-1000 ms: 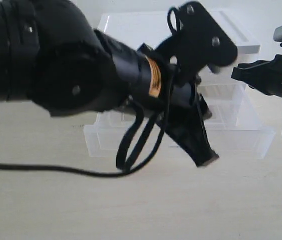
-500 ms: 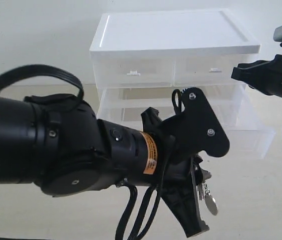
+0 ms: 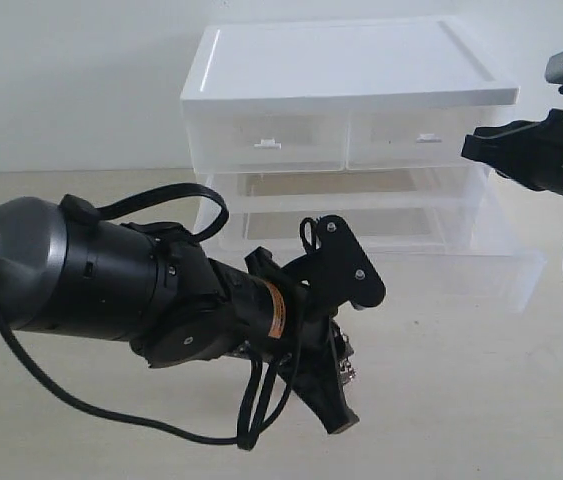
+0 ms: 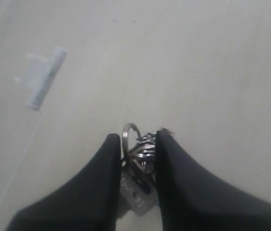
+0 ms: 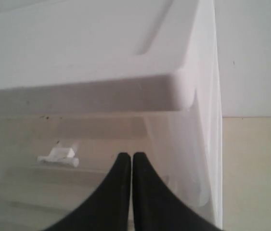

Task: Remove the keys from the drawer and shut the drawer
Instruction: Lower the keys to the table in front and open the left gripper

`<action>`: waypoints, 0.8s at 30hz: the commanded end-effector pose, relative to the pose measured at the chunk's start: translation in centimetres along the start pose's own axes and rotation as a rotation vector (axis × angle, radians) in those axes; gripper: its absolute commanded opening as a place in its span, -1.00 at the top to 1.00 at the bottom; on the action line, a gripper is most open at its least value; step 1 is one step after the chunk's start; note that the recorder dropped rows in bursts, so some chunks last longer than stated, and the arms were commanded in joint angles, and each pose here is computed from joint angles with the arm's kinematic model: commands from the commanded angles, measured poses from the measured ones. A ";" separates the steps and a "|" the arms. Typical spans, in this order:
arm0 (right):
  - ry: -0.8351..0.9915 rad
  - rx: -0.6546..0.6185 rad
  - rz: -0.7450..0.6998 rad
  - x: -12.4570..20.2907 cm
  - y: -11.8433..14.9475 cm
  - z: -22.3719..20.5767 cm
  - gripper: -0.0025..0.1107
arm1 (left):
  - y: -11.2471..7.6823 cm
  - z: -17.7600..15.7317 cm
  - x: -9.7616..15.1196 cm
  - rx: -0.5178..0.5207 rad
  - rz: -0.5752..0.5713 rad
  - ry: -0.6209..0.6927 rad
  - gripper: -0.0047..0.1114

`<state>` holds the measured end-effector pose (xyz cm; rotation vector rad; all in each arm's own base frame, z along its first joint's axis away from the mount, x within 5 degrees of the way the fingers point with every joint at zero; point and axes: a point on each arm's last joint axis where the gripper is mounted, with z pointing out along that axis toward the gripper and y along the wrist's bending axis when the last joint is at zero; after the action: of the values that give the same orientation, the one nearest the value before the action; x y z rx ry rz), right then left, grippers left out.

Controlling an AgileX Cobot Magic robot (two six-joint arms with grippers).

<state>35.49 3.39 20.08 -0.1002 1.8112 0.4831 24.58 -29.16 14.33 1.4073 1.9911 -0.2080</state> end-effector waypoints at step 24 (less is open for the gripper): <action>-0.001 0.000 -0.010 0.0 0.0 0.1 0.96 | 2.1 -1.8 -2.1 -0.051 -0.086 -0.137 0.28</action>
<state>35.49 3.37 20.04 -0.0990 1.8161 0.4801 26.34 -28.63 15.96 1.2953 1.9507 -0.2403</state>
